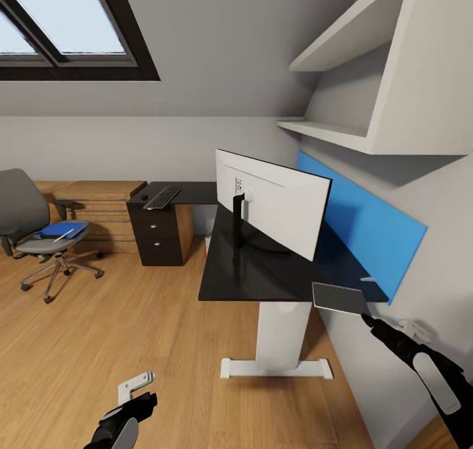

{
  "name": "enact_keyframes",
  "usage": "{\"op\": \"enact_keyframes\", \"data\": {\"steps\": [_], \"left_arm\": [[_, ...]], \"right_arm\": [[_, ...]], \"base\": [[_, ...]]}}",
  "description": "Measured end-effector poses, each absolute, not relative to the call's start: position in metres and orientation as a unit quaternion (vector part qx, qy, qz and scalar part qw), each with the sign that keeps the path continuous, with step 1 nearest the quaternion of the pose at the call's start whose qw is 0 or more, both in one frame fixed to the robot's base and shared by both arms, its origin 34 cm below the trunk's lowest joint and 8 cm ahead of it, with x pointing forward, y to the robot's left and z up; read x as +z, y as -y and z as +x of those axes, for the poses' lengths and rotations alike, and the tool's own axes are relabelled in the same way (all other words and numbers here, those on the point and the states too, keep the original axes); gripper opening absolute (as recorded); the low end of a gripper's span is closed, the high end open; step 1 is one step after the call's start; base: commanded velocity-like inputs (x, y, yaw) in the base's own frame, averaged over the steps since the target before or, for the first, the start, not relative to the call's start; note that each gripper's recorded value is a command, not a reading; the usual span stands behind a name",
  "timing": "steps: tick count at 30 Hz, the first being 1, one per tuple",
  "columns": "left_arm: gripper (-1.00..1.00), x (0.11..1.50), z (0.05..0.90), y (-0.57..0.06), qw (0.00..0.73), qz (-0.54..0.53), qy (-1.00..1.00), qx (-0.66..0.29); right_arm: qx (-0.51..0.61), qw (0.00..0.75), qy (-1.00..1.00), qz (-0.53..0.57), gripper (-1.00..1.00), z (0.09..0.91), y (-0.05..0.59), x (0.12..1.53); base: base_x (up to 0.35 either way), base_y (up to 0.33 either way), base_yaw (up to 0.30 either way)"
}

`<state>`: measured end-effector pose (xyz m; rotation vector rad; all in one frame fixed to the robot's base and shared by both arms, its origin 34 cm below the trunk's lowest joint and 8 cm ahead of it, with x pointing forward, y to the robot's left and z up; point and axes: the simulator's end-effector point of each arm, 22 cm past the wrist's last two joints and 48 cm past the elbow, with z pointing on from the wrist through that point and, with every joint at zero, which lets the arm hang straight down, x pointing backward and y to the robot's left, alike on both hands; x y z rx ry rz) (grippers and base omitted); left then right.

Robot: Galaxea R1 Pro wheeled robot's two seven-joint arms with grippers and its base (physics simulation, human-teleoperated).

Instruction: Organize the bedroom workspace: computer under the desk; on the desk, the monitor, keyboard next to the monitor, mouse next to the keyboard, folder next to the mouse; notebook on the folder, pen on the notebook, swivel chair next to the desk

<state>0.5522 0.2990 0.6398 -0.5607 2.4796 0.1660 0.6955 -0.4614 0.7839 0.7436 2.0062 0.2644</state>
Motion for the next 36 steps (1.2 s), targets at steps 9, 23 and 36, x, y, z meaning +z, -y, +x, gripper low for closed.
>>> {"op": "enact_keyframes", "data": {"steps": [9, 23, 36], "left_arm": [[1.00, 0.640, 0.552, -0.299, 0.292, -0.211, -0.931, 0.062], [1.00, 0.633, 0.546, -0.298, 0.284, -0.209, -0.934, 0.065], [1.00, 0.634, 0.547, -0.298, 0.285, -0.210, -0.933, 0.065]], "right_arm": [[0.205, 0.460, -0.803, 0.319, 1.00, 0.688, 0.453, 0.793], [0.271, 0.463, -0.756, 0.375, 1.00, 0.675, 0.492, 0.818], [0.272, 0.467, -0.750, 0.382, 1.00, 0.674, 0.498, 0.821]], "base": [[0.000, 0.000, 0.000], [0.000, 0.000, 0.000], [0.000, 0.000, 0.000]]}}
